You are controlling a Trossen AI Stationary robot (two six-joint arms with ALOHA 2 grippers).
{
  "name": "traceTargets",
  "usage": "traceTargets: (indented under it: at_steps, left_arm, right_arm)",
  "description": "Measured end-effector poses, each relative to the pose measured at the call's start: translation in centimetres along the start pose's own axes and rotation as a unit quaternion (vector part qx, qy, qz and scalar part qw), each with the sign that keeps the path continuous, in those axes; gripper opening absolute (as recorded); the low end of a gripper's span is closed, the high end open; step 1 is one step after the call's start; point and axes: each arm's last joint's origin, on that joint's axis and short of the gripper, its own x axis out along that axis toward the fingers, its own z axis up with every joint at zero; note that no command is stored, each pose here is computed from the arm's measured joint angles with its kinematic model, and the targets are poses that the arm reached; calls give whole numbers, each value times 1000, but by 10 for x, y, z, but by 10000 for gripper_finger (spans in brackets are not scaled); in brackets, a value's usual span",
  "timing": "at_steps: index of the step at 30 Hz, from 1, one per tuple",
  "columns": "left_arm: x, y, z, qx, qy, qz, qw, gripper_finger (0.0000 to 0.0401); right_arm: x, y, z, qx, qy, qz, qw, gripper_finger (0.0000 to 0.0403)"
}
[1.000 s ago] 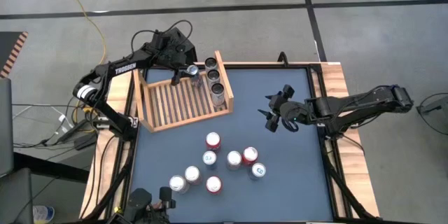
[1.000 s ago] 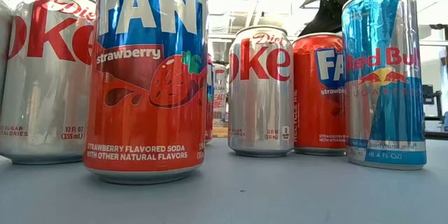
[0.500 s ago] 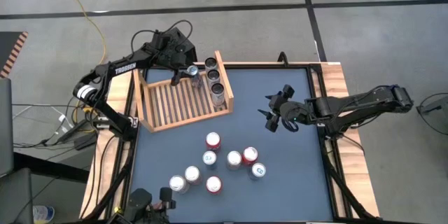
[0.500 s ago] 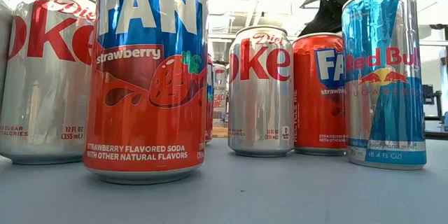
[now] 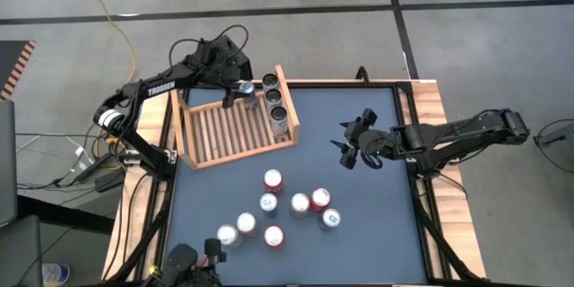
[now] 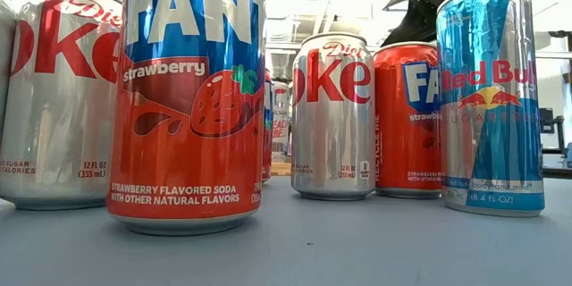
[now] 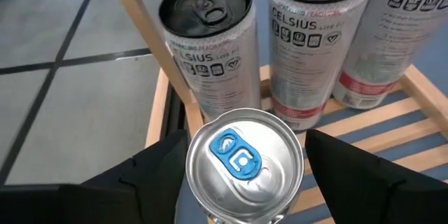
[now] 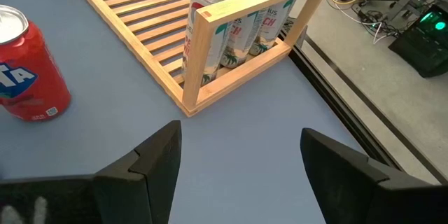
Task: Place canned beverage on shelf
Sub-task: Put the middle blue soda can on the shelf
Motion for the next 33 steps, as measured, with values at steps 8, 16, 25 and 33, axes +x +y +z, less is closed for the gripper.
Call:
traceTargets:
  at_steps: [8, 16, 25, 33]
  left_arm:
    - [0, 0, 0, -21, 8, 7, 1000, 281]
    - [0, 2, 4, -28, -2, 11, 1000, 282]
    - [0, 5, 8, -30, -11, 30, 999, 282]
    - [-13, 5, 21, -33, -33, 49, 998, 282]
  right_arm:
    - [0, 0, 0, 0, 0, 0, 1000, 276]
    - [0, 0, 0, -1, 0, 0, 1000, 276]
    - [0, 0, 0, -1, 0, 0, 1000, 276]
    - [0, 0, 0, -1, 1, 0, 1000, 276]
